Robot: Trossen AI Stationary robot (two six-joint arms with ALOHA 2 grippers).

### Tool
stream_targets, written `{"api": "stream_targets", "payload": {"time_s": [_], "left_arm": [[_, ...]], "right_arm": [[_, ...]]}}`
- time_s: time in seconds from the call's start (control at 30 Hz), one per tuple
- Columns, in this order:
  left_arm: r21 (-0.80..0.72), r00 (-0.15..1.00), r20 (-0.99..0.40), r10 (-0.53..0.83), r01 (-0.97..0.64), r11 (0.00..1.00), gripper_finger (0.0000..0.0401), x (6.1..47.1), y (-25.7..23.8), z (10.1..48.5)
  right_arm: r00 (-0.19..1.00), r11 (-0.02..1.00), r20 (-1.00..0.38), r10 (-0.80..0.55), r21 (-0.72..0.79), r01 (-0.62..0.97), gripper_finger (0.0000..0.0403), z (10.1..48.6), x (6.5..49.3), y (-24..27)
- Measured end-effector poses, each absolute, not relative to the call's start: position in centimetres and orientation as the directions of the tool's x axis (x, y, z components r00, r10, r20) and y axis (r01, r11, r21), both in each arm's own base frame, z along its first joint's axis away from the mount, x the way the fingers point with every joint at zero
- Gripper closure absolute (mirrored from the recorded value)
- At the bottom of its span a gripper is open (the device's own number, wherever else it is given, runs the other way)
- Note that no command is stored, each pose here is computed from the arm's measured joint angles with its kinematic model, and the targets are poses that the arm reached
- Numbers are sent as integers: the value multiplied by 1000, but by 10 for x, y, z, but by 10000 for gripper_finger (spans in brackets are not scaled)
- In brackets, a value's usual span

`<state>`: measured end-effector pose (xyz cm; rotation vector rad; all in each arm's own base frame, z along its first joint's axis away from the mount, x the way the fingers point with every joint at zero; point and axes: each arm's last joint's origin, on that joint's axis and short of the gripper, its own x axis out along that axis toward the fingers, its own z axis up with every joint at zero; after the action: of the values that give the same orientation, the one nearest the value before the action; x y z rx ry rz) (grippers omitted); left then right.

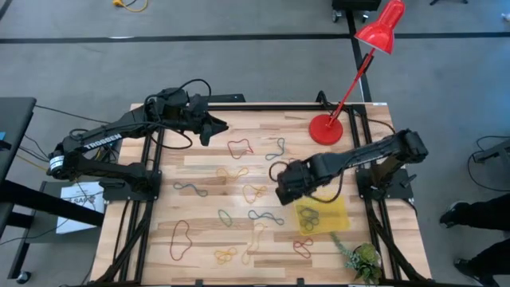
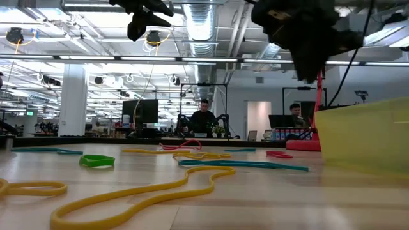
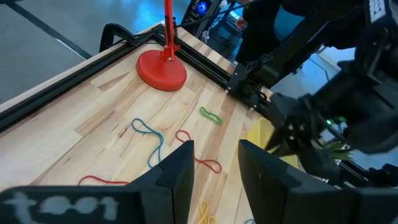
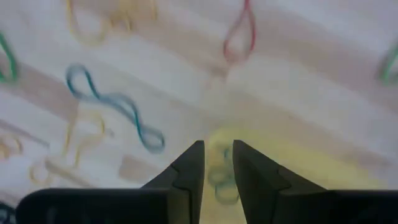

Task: Pick and place items into bin
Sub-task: Put the blue rubber band into the yellow bin

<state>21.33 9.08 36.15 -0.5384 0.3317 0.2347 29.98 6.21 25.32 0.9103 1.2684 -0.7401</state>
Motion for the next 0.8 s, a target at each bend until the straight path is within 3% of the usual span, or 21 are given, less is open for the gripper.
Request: {"api": "stream_targets", "payload": {"time_s": [0.4, 0.57, 0.8], "left_arm": [[-461, 920, -368, 131, -303, 834, 287, 213, 91, 361], [-461, 921, -368, 131, -303, 834, 287, 213, 91, 362], [-455, 917, -370, 150, -320, 831, 287, 213, 91, 362]], "right_arm": [[236, 486, -969, -65, 176, 856, 324, 254, 313, -15], [256, 436, -957, -135, 175, 883, 324, 251, 317, -46], [196, 399, -969, -152, 121, 909, 324, 214, 335, -77]]}}
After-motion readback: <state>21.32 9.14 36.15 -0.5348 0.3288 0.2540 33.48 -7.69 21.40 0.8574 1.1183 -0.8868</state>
